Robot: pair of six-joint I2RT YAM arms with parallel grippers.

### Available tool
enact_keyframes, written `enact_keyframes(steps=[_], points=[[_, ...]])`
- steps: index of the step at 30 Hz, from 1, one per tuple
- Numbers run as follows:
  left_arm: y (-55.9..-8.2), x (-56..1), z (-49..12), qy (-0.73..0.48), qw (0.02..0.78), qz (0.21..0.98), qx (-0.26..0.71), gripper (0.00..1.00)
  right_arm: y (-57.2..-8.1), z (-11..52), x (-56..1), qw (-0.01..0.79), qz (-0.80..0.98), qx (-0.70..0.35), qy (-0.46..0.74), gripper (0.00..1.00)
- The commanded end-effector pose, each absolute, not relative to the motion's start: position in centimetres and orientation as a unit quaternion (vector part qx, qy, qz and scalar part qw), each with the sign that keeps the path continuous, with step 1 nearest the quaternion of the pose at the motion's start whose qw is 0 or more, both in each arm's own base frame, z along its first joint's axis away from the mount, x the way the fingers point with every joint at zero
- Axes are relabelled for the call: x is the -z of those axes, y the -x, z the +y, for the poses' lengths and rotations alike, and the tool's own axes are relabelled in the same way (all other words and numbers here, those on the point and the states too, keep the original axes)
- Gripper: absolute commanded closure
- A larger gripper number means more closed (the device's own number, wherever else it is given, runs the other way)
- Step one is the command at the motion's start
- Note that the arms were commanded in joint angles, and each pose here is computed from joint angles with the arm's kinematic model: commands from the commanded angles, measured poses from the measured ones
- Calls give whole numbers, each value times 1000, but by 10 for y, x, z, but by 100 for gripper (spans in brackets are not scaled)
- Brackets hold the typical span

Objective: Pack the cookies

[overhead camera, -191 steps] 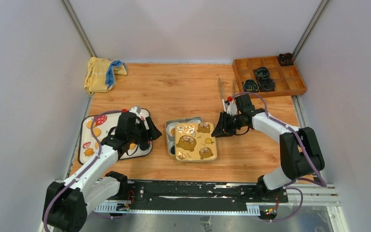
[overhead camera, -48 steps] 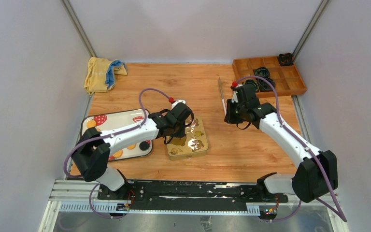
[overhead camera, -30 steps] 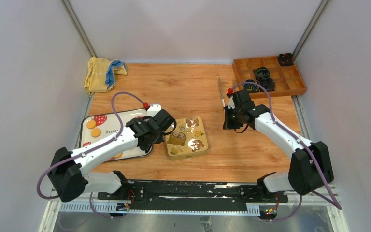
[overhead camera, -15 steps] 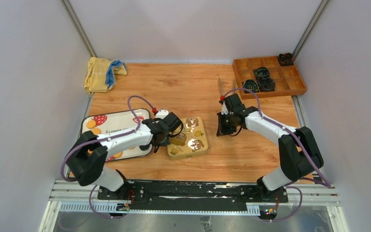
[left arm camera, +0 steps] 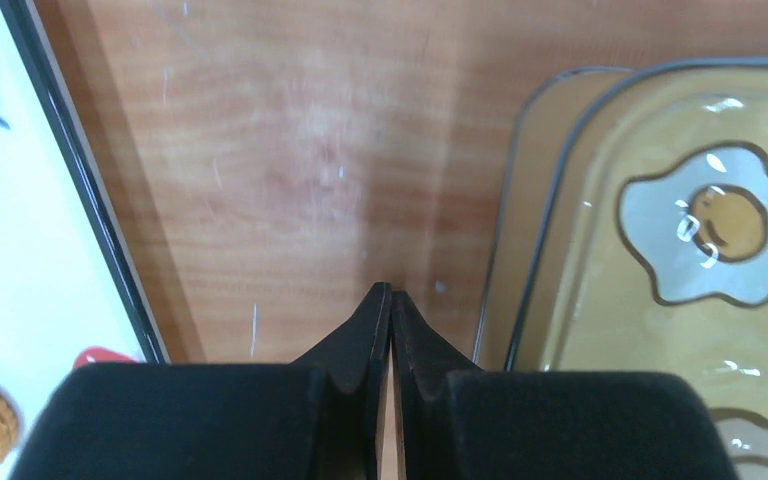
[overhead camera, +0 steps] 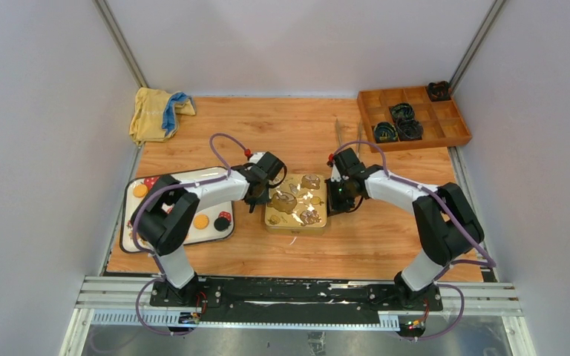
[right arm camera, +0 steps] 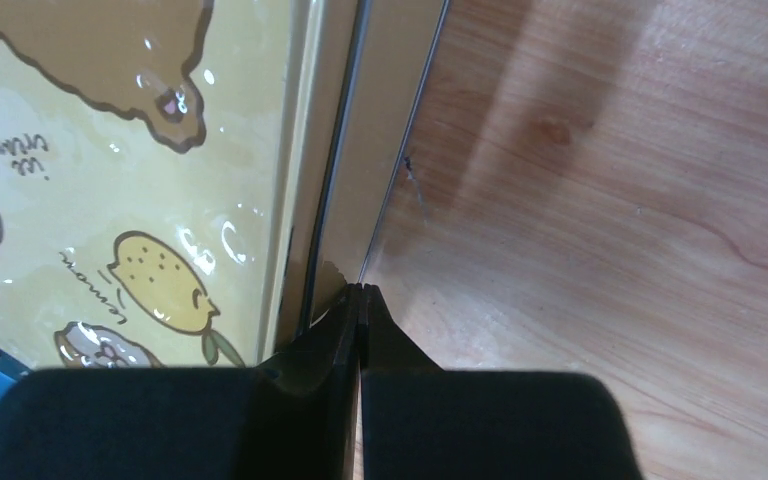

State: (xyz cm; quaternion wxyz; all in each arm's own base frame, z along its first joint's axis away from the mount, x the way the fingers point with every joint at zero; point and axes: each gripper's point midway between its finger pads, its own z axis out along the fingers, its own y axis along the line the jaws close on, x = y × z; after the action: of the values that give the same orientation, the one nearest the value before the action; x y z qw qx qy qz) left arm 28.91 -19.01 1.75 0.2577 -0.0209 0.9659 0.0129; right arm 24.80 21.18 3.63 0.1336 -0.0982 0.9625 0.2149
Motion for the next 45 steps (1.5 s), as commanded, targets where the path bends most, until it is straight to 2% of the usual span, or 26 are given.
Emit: enact_keyframes(steps=[1,6,12,16,21,27,32,34,37,39,42,45], points=[[-324,-25,-224,16,280,959,39,91,-259,238,-51,139,951,-251,110,100],[-342,-27,-234,17,278,959,49,91,-277,238,-52,150,956,-224,119,100],[-340,-23,-230,22,261,964,35,92,-300,230,-58,168,964,-176,109,100],[-335,-28,-200,41,262,964,-23,91,-312,206,-63,191,973,-105,80,100],[-333,-45,-152,98,275,953,-84,87,-325,162,-77,228,973,16,21,91],[-339,-99,-129,149,340,925,-78,83,-341,142,-118,294,954,61,-11,89],[-333,-171,-124,157,419,894,-16,83,-360,161,-171,358,933,13,25,87],[-326,-204,-120,147,459,876,15,80,-366,193,-188,366,925,-59,81,81],[-312,-232,-116,123,493,860,46,71,-363,243,-202,339,915,-163,144,75],[-302,-249,-112,110,510,851,60,62,-360,276,-197,307,910,-217,173,74],[-288,-266,-106,97,530,839,78,49,-353,318,-186,275,902,-257,212,73],[-279,-273,-100,95,540,832,83,40,-342,356,-170,242,895,-283,245,73]])
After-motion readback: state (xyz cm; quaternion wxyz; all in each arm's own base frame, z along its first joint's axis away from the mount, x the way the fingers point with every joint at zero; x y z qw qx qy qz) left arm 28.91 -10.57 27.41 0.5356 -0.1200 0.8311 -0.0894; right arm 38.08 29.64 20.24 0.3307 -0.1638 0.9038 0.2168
